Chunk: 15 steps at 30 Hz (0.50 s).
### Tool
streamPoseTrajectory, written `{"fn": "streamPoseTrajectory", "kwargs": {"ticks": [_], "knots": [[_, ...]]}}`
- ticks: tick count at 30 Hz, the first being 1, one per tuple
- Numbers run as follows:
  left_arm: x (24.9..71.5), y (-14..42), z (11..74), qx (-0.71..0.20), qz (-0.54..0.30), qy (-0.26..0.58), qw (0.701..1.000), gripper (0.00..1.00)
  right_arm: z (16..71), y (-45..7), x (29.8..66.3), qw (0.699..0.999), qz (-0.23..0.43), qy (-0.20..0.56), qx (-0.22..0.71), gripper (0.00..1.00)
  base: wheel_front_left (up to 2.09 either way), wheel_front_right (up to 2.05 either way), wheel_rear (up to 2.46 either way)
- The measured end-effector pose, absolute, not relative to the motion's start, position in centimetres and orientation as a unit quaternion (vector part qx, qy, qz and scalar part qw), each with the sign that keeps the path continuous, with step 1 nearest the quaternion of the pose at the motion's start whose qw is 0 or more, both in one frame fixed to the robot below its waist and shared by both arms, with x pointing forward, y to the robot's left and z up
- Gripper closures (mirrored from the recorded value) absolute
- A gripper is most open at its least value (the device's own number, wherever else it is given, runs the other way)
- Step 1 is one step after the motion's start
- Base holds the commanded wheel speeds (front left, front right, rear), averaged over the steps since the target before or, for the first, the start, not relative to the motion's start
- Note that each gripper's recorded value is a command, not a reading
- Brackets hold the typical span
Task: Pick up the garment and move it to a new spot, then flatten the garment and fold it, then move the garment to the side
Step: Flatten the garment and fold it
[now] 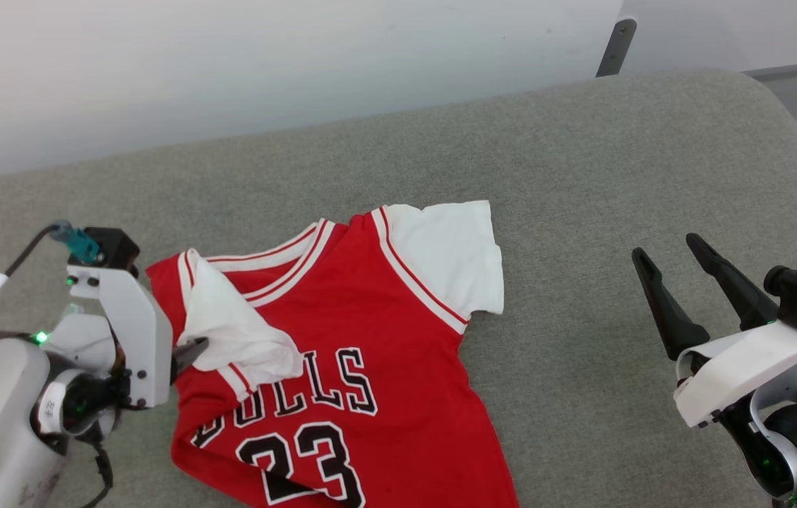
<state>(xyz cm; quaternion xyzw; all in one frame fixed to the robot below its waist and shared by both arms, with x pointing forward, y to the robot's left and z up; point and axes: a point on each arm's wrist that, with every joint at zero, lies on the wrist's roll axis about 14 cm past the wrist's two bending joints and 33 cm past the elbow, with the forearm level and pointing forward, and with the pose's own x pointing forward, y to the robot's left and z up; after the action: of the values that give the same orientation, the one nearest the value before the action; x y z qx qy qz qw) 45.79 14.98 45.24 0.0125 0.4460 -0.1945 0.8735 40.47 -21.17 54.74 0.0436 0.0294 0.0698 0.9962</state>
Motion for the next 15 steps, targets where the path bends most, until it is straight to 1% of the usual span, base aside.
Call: {"fn": "streamPoseTrajectory", "kwargs": {"ticks": [8, 9, 10, 11, 12, 15], "knots": [[45.9, 15.3, 43.9, 0.026, -0.195, 0.445, 0.874, 0.00, 54.6, -21.2, 40.6, 0.996, 0.069, 0.031, 0.044, 0.00, 0.00, 0.00, 0.00], [45.9, 15.2, 43.7, 0.025, -0.198, 0.444, 0.873, 0.17, 54.6, -21.2, 40.7, 0.996, 0.070, 0.031, 0.044, 0.00, 0.00, 0.00, 0.00], [46.0, 15.0, 43.7, 0.024, -0.200, 0.443, 0.874, 0.62, 54.6, -21.1, 40.7, 0.996, 0.070, 0.031, 0.043, 0.00, 0.00, 0.00, 0.00], [46.2, 14.9, 43.8, 0.024, -0.204, 0.437, 0.876, 0.95, 54.7, -21.1, 40.7, 0.996, 0.070, 0.031, 0.043, 0.00, 0.00, 0.00, 0.00], [46.4, 14.9, 43.9, 0.021, -0.204, 0.433, 0.878, 1.00, 54.8, -21.1, 40.8, 0.996, 0.070, 0.030, 0.043, 0.00, 0.00, 0.00, 0.00], [46.4, 15.0, 43.7, 0.022, -0.206, 0.432, 0.878, 1.00, 54.8, -21.1, 40.8, 0.996, 0.071, 0.030, 0.042, 0.00, 0.00, 0.00, 0.00]]}}
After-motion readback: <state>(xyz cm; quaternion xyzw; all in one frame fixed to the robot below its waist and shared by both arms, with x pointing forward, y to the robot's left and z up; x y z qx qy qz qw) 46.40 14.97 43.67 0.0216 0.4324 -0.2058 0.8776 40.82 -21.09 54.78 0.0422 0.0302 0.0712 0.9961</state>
